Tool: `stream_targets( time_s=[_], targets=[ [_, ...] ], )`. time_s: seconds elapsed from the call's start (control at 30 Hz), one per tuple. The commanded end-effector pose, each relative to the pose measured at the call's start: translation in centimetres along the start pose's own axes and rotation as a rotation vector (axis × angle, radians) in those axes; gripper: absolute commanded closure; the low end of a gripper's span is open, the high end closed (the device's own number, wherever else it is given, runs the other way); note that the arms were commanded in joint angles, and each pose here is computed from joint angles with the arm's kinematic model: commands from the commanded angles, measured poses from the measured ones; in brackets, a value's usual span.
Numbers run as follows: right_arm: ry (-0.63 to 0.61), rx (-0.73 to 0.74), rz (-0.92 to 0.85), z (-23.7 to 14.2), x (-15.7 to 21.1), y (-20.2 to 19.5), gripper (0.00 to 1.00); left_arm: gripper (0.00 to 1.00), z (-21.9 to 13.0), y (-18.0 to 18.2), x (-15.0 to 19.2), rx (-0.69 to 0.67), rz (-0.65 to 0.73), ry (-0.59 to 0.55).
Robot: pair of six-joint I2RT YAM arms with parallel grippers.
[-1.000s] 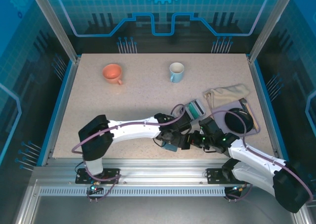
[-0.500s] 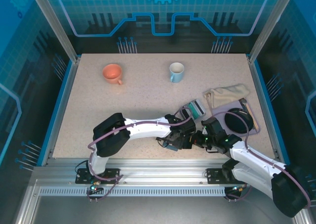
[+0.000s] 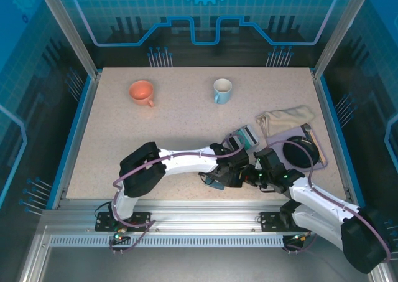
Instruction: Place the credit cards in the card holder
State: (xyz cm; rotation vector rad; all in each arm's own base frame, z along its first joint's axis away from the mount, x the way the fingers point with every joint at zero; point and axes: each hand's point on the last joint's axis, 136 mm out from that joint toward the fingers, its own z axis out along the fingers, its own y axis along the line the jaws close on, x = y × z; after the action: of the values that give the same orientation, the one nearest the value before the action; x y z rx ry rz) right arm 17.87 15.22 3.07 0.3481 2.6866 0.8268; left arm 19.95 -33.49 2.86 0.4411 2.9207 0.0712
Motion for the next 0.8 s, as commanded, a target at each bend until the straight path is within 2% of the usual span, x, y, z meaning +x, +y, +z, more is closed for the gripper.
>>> stream_targets(
  time_s=[0.0, 0.27, 0.77],
  targets=[
    [0.031, 0.096, 0.013, 0.1, 0.9, -2.7, 1.0, 0.27, -0.3, 0.9, 0.1, -0.064, 0.011, -0.006],
    [0.039, 0.104, 0.013, 0.2, 0.5, -2.8, 1.0, 0.38, -1.9, 1.8, -0.5, -0.082, 0.004, -0.052],
    [0.043, 0.117, 0.011, 0.3, 0.1, -2.9, 0.99, 0.64, -3.5, 3.1, -1.5, -0.123, 0.01, -0.117]
  ],
)
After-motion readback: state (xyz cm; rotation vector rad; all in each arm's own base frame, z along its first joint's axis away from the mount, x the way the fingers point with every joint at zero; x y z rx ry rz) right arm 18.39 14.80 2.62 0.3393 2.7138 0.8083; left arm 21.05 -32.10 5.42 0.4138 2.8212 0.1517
